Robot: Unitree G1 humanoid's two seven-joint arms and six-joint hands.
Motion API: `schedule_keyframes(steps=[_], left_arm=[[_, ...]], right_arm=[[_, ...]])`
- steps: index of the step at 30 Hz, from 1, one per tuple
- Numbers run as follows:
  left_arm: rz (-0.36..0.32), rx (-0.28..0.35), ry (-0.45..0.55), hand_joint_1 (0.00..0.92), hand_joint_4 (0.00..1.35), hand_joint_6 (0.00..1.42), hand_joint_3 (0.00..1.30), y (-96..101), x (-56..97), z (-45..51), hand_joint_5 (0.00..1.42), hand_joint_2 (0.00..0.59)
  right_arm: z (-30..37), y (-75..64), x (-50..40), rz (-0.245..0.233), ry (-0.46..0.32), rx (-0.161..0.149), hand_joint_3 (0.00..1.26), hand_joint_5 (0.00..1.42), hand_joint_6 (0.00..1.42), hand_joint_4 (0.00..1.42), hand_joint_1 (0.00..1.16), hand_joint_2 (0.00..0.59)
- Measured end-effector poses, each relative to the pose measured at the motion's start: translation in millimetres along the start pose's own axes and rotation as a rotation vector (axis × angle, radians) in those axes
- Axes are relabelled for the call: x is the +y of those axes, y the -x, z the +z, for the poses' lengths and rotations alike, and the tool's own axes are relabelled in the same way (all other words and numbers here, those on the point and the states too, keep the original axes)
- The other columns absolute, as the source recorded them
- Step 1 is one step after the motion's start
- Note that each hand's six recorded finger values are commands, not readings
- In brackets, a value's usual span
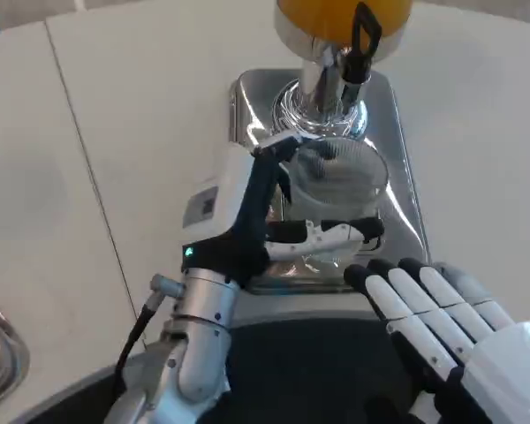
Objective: Grasp the cup under the faucet to collect the drink, then remove the cup.
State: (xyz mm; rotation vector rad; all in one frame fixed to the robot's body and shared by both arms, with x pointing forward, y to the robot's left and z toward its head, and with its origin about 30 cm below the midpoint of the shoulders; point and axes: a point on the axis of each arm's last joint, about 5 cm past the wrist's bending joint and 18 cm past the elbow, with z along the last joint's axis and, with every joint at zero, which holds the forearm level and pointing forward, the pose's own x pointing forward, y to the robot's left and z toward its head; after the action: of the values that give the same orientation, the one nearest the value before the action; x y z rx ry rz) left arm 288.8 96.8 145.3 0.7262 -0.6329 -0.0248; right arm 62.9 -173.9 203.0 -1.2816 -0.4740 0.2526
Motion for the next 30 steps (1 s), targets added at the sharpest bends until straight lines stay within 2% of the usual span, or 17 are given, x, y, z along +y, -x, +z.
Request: schedule_keyframes(steps=[3, 9, 13, 16, 23, 28, 29, 30], left_arm=[[0.024, -0.013, -0.038, 0.681, 1.09, 1.42, 1.12, -3.7, -4.3, 2.1, 1.37, 0.000], [0.074, 0.005, -0.040, 0.681, 1.08, 1.42, 1.12, -16.5, -9.7, 7.7, 1.37, 0.000], [0.069, 0.025, -0.050, 0.682, 1.08, 1.42, 1.12, -16.9, -14.5, 6.5, 1.37, 0.000], [0.047, 0.044, -0.063, 0.682, 1.08, 1.42, 1.12, -15.4, -19.8, 4.1, 1.37, 0.000], [0.069, 0.055, -0.081, 0.682, 1.06, 1.42, 1.11, -23.2, -24.3, 4.5, 1.35, 0.000], [0.090, 0.054, -0.101, 0.673, 1.06, 1.42, 1.02, -24.8, -26.8, 3.8, 1.30, 0.000], [0.093, 0.051, -0.106, 0.665, 1.06, 1.42, 0.98, -24.2, -27.5, 3.5, 1.29, 0.000], [0.095, 0.048, -0.110, 0.656, 0.99, 1.42, 0.88, -23.7, -27.9, 3.4, 1.24, 0.000]], right_arm=[[-1.3, 0.2, -1.1, 0.006, 0.006, 0.003, 0.00, 0.00, 0.00, 0.00, 0.11, 0.586], [-2.3, -3.2, -2.5, 0.003, 0.010, -0.010, 0.00, 0.00, 0.00, 0.00, 0.11, 0.586], [-1.7, -6.0, -2.3, -0.005, 0.003, -0.023, 0.00, 0.00, 0.00, 0.00, 0.12, 0.586], [-2.3, -7.2, -2.7, -0.008, 0.003, -0.019, 0.00, 0.00, 0.00, 0.00, 0.12, 0.586], [-3.2, -7.5, -2.8, -0.008, -0.001, -0.006, 0.00, 0.00, 0.00, 0.00, 0.12, 0.586], [-3.0, -7.6, -2.6, -0.008, -0.007, -0.001, 0.00, 0.00, 0.00, 0.00, 0.12, 0.586], [-2.9, -7.3, -2.7, -0.007, -0.007, 0.000, 0.00, 0.00, 0.00, 0.00, 0.12, 0.586], [-2.8, -7.1, -2.6, -0.006, -0.007, 0.001, 0.00, 0.00, 0.00, 0.00, 0.12, 0.586]])
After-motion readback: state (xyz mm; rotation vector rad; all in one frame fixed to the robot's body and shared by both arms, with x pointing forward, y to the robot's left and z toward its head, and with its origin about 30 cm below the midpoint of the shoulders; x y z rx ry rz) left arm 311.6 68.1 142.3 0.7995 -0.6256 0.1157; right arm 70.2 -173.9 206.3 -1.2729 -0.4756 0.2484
